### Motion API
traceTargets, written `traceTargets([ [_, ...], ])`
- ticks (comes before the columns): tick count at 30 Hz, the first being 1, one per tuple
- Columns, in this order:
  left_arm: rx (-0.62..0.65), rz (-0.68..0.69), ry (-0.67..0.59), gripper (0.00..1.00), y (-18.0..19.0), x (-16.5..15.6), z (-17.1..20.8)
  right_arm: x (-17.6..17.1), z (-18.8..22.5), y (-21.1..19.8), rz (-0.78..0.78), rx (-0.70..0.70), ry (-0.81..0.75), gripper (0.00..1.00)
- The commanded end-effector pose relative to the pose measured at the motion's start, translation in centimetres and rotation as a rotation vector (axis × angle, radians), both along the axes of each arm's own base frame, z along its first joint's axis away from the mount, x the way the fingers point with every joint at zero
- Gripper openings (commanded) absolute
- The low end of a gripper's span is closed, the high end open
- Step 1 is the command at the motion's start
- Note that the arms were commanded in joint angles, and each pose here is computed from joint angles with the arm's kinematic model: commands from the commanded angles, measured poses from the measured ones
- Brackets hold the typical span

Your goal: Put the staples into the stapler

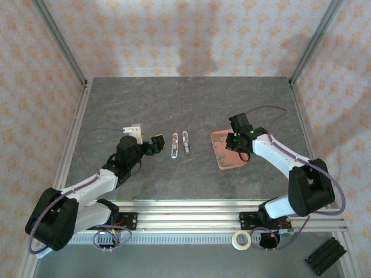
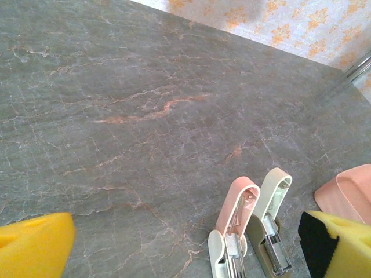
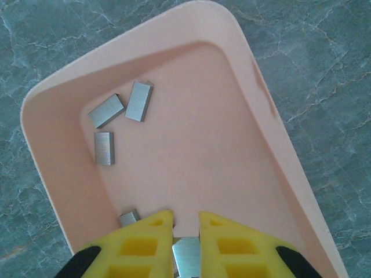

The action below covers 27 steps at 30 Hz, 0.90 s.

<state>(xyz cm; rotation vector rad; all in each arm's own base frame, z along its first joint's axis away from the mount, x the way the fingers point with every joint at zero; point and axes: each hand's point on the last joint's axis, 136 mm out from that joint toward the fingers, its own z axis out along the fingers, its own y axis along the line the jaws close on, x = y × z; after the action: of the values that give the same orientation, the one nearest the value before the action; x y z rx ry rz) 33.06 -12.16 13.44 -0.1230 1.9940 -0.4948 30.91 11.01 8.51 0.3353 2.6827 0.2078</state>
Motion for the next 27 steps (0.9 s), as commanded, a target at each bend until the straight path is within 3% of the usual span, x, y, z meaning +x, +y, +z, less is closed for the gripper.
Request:
traceTargets([
  [1, -0.009, 0.022, 0.003, 1.0, 0.3, -0.3, -0.3, 0.7, 1.3, -0.4, -0.045, 0.001, -0.085, 0.15],
  [27, -0.023, 0.075, 0.024, 1.0, 2.3, -0.9, -1.5, 0.6, 2.6, 1.7, -0.056, 0.008, -0.164, 0.15],
])
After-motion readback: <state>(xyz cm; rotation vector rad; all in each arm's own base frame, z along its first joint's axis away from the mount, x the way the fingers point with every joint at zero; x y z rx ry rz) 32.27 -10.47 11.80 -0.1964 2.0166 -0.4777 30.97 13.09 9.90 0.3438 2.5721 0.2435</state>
